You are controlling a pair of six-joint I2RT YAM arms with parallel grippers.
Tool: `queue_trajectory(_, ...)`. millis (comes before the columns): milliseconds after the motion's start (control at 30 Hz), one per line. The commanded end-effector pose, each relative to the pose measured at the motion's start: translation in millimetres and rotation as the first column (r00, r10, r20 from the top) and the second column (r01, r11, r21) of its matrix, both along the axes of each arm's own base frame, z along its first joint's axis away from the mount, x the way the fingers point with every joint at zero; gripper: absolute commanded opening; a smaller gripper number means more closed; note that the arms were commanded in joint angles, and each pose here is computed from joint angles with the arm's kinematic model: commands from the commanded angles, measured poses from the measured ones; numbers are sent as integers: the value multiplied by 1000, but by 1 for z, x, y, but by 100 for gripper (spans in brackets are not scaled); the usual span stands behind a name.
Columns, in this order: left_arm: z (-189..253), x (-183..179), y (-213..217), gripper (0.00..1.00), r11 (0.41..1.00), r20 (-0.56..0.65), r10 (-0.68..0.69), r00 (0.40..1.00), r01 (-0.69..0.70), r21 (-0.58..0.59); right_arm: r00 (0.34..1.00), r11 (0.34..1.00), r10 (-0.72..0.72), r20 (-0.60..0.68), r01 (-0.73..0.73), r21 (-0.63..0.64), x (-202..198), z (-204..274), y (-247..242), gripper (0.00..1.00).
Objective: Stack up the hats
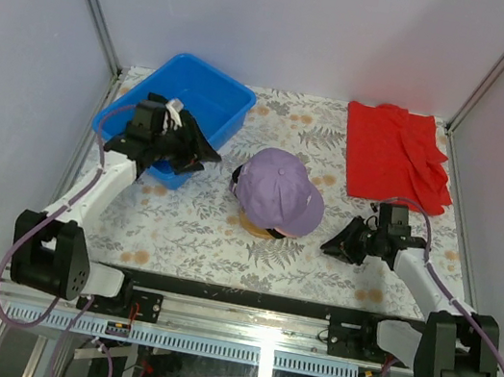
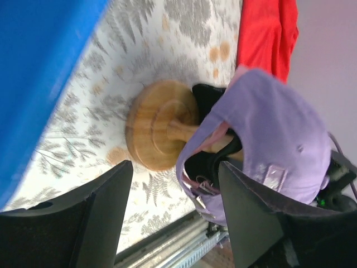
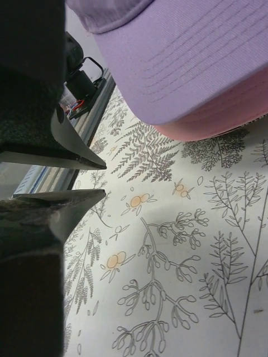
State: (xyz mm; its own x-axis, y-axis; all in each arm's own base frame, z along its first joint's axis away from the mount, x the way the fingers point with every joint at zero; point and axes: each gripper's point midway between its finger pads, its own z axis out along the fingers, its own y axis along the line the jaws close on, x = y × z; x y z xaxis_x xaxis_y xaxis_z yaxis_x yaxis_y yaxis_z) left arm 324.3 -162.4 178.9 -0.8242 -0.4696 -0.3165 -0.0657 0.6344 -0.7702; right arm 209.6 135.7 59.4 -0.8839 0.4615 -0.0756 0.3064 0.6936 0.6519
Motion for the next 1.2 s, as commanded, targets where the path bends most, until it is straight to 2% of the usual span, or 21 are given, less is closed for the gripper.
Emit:
queue_trajectory(0,37,27,43,63,983,100,93,991,-107,151,999,1000,24,46,-24,-5,-1,17,1,28)
queue_trajectory(133,39,56,94,63,918,106,215,971,-238,317,995,999,38,89,-37,-13,-1,32,0,39)
queue_trajectory(267,26,88,142,64,814,97,328,940,-333,476,987,999,51,150,-48,-22,3,54,-1,63)
queue_trajectory(433,12,129,180,65,706,129,383,915,-380,598,977,999,50,205,-52,5,-2,78,2,77)
queue_trajectory(767,-41,198,230,64,545,148,444,883,-398,738,965,996,2,263,-25,84,-19,111,7,82)
queue_trajectory(867,-53,214,239,64,515,159,448,880,-399,759,965,995,-14,261,-12,97,-19,112,7,86)
queue_trajectory(1167,-88,242,264,66,512,141,482,865,-409,755,962,991,-61,265,28,130,-7,116,9,87)
